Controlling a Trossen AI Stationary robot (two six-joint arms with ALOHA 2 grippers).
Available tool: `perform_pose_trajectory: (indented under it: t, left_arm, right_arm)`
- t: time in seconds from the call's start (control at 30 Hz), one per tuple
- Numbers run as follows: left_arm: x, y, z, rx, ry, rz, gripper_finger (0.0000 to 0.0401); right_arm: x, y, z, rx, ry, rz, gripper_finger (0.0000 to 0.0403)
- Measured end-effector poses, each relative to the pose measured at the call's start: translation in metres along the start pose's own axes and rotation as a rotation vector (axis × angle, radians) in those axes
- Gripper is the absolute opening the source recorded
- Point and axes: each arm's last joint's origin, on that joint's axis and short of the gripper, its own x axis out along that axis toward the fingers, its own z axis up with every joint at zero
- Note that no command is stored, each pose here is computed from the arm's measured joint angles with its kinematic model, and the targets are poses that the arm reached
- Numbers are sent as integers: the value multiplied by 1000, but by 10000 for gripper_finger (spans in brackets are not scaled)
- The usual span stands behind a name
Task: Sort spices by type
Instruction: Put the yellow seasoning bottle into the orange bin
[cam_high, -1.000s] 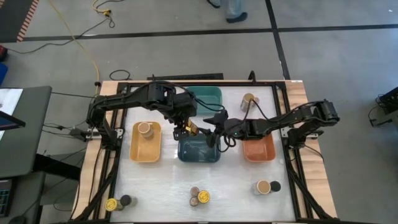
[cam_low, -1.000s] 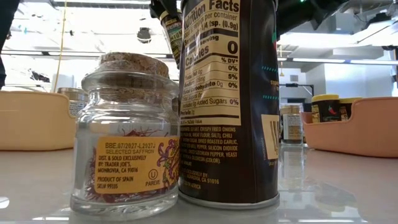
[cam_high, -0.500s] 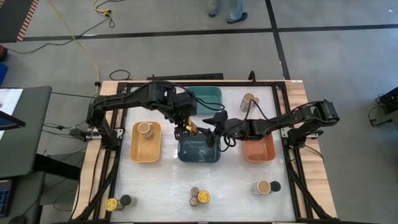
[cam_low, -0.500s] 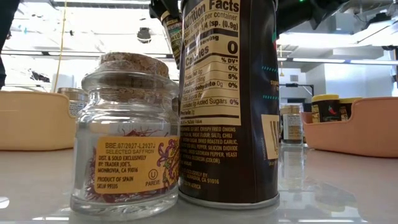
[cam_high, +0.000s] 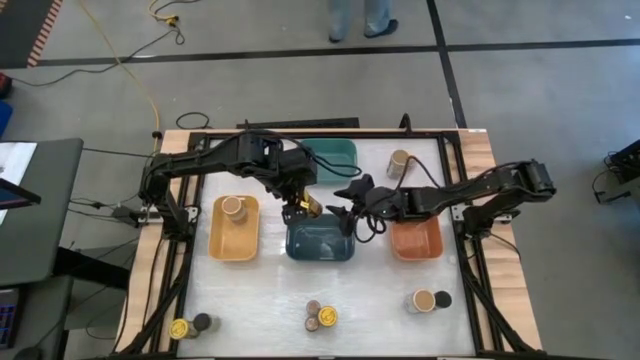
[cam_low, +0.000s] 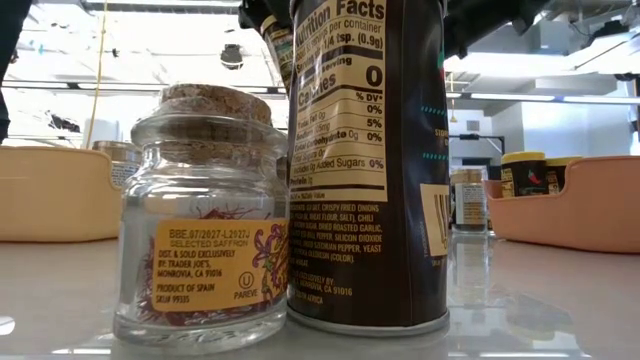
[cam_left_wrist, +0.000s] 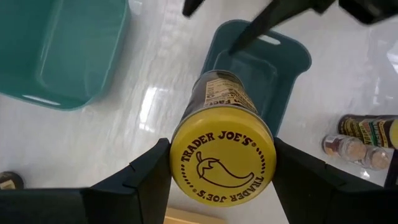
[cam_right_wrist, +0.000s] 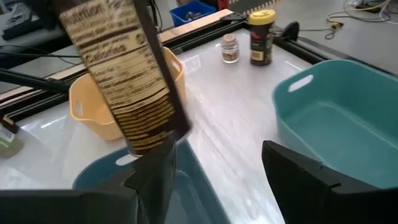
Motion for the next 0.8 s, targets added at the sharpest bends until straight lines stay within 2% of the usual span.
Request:
perform_pose_trajectory:
  t: [0.2,0.47,0.6,0.8]
  left_arm:
    - [0,0,0,-15,-3,0,233]
    - [0,-1,3,-33,-27,-6,233]
    - [0,-1,4,-49,-39,-9,233]
    - [0,-1,3,-60,-32,-7,233]
  right_arm:
    - [-12,-9,8,15,33,38,288]
    - [-15,-8,9,-2,37,46,393]
    - [-15,-8,9,50,38,42,377]
    - [-14,-8,12,30,23,65,360]
